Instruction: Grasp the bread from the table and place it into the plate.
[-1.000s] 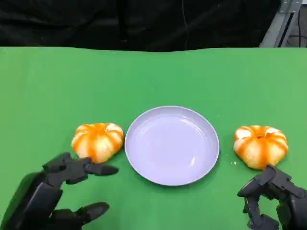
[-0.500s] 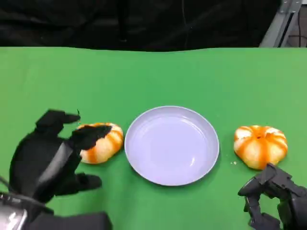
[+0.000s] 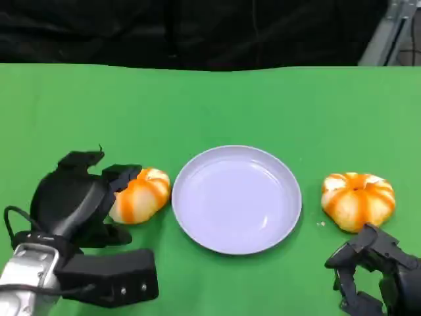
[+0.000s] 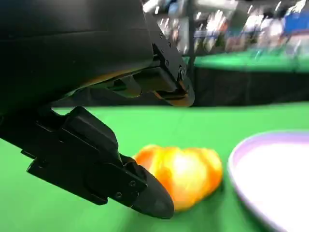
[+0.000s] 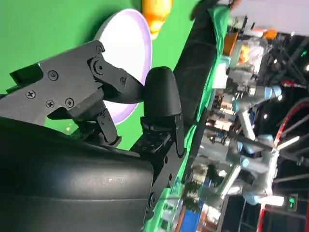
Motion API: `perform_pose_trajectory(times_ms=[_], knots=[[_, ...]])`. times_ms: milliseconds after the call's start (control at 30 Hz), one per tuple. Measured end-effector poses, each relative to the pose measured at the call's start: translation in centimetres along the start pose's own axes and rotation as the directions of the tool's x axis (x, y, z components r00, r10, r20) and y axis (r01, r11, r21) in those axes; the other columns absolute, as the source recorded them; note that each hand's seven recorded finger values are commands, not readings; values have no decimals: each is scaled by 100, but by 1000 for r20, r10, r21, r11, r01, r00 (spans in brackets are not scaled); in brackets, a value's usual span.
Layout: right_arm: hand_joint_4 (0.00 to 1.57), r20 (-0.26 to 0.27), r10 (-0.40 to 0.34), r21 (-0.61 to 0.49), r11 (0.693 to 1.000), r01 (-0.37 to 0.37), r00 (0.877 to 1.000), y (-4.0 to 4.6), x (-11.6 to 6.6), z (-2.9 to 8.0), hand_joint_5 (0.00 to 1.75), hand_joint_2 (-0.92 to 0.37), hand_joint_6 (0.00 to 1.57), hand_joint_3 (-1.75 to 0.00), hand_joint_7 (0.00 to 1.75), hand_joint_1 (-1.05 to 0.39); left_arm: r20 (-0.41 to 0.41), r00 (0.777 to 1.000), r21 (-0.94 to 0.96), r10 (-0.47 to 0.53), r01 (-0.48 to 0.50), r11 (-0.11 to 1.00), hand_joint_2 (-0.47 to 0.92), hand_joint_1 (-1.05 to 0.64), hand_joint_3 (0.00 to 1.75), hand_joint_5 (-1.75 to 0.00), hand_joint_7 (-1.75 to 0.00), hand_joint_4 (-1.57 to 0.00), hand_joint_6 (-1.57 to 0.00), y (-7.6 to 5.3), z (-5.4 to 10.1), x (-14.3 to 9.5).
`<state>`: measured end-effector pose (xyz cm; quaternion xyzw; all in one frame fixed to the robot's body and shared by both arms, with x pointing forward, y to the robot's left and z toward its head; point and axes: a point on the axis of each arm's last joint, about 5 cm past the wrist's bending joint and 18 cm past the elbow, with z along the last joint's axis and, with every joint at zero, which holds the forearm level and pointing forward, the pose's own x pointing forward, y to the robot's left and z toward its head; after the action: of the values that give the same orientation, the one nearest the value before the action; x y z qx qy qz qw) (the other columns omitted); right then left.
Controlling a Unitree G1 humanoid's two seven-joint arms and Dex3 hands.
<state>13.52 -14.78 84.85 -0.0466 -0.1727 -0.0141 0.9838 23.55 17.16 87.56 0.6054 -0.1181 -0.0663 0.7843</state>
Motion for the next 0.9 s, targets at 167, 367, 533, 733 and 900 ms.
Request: perform_pose_trajectory(times_ms=[167, 367, 533, 733, 900], knots=[[79, -1, 2, -5, 1000, -2, 1000, 5, 4, 1, 175, -69, 72, -90, 152, -14, -15, 1000, -3, -26, 26, 1000, 86, -90, 1, -7, 0, -38, -51, -93, 18, 101], [79, 6, 2, -6, 1000, -2, 1000, 5, 16, 21, 175, -69, 72, -89, 153, -14, -47, 996, -18, -72, 71, 997, 88, -92, 1, -5, 0, -38, -49, -214, 23, 140], [79, 8, 2, -5, 1000, -2, 1000, 3, 11, 18, 175, -68, 72, -91, 151, -12, -54, 994, -20, -95, 94, 995, 90, -91, 1, -3, 0, -39, -49, -254, 69, 224], [80, 12, 1, 1, 1000, -1, 1000, 8, 3, 6, 175, -67, 72, -92, 152, -13, -37, 995, -31, -93, 92, 995, 90, -91, 0, -4, -1, -44, -53, -345, 118, 279], [80, 13, 2, 1, 1000, -2, 1000, 11, 5, 11, 175, -67, 72, -93, 152, -12, -29, 996, -22, -80, 80, 997, 91, -89, 1, -3, -1, -46, -54, -391, 112, 289]])
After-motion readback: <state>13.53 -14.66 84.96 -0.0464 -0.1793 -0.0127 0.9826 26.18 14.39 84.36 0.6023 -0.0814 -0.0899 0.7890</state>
